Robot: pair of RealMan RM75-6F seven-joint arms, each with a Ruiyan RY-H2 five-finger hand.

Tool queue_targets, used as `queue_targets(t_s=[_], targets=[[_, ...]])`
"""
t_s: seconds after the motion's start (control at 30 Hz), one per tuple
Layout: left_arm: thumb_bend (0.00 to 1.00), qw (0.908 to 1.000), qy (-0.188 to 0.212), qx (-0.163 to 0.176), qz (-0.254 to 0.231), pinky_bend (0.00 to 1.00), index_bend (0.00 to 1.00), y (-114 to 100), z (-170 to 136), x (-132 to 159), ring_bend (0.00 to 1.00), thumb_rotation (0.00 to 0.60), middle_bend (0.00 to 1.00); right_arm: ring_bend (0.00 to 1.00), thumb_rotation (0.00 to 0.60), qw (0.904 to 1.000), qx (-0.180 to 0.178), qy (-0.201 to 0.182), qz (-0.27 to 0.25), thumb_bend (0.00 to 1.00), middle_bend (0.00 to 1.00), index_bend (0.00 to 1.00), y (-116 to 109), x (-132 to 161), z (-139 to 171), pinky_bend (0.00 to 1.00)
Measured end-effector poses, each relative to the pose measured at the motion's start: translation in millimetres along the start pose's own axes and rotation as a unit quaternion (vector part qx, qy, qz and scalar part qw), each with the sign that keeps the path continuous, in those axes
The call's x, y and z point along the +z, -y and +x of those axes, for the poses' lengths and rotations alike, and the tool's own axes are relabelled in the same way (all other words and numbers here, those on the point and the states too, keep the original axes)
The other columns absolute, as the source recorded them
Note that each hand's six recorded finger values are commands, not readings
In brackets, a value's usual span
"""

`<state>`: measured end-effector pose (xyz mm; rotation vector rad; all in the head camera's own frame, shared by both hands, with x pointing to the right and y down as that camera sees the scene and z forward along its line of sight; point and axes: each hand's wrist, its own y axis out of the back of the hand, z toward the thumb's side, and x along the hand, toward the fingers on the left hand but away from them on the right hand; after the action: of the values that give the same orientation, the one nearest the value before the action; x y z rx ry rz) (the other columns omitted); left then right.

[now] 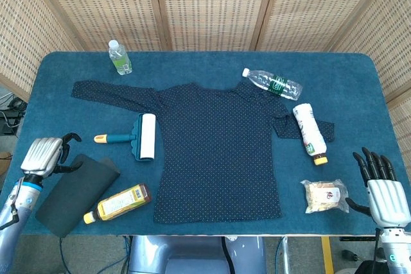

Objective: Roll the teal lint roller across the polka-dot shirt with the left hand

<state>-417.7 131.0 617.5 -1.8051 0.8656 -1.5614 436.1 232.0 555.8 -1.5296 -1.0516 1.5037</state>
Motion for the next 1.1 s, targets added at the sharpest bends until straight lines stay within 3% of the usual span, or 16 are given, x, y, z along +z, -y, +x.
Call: queue_targets(t_s=[0.4,0.63,1.1], targets=[[0.27,0.996,-0.006,-0.046,0.076,0.74,0.37,-4,59,4,0.71,0.6,0.84,0.0,0.6,0.9999,-0.003,0.011,0.004,0.08,0.0,0.0,1,-8,-3,0.0],[0.33,0.9902,-0.016,-0.064,0.123,0.74,0.36,15,88,8,0.71,0.6,0.84,0.0,0.6,0.9998,-0.003,0.017,0.007,0.08,0.0,0.0,2,-12,-5,0.0],[0.33,0.9854,-0.011,-0.08,0.15,0.74,0.37,53,114,24,0.71,0.6,0.83,0.0,0.6,0.9996,-0.002,0.026,0.008,0.08,0.0,0.0,5,-18,-7,0.0]])
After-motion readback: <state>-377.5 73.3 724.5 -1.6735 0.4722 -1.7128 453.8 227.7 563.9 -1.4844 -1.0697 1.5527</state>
